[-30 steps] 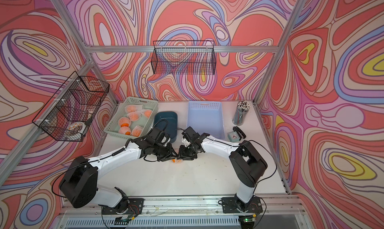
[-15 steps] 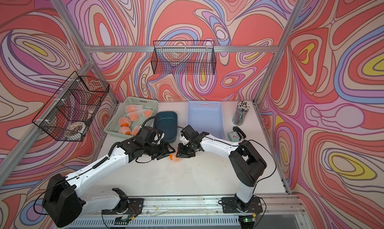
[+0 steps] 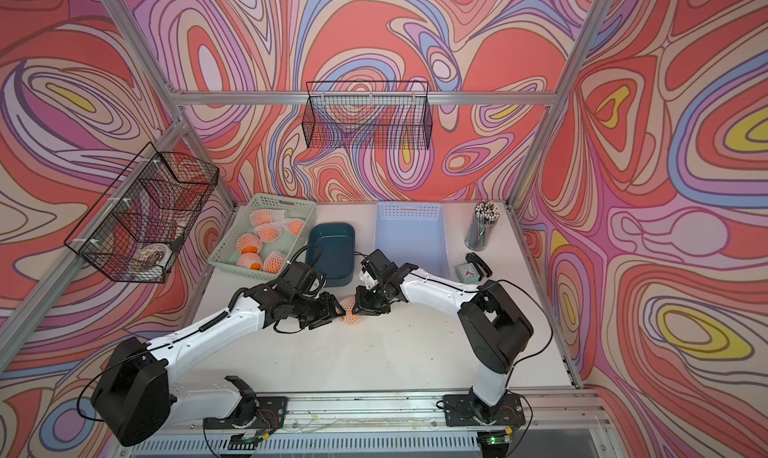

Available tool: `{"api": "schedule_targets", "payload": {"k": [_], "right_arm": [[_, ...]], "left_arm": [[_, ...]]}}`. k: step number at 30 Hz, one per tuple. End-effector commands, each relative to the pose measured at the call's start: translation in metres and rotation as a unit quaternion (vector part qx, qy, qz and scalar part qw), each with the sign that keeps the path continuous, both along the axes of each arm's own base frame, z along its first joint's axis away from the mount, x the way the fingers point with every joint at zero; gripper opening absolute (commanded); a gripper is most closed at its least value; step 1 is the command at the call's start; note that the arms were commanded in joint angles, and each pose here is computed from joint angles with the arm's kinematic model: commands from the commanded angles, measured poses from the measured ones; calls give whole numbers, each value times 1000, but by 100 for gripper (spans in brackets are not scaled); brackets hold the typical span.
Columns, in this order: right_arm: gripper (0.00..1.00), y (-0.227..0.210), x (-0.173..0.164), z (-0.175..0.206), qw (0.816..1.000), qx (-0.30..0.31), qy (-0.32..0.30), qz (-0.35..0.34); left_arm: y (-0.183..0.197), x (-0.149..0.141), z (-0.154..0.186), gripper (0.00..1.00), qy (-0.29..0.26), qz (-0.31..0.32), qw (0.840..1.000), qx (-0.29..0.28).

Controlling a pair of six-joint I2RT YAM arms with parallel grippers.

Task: Remove foam nets from oranges
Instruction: Remove the foam net from the orange.

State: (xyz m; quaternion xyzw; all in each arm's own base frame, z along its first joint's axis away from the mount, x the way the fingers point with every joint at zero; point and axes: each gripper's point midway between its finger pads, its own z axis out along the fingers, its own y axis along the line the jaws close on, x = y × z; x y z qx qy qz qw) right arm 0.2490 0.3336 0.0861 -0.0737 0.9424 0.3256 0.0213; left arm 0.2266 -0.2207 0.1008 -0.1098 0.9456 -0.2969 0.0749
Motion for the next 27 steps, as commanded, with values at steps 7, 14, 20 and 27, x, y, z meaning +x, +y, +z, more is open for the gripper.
{"api": "schedule_targets", "payload": {"k": [7,14,20,27], "right_arm": [[21,7,-2,8,1000,13,3,6],[20,8,-2,11,1000,18,3,7],[20,12,-1,16,1000,25,6,9],[22,14,1,19,1000,25,10,6]], "left_arm": [[3,11,-18,49,-5,14,1000,17],[14,13,-25,42,0,20,998,61],[2,23,-20,28,3,12,998,54],[-17,29,-5,5,-4,-2,1000,12]]}}
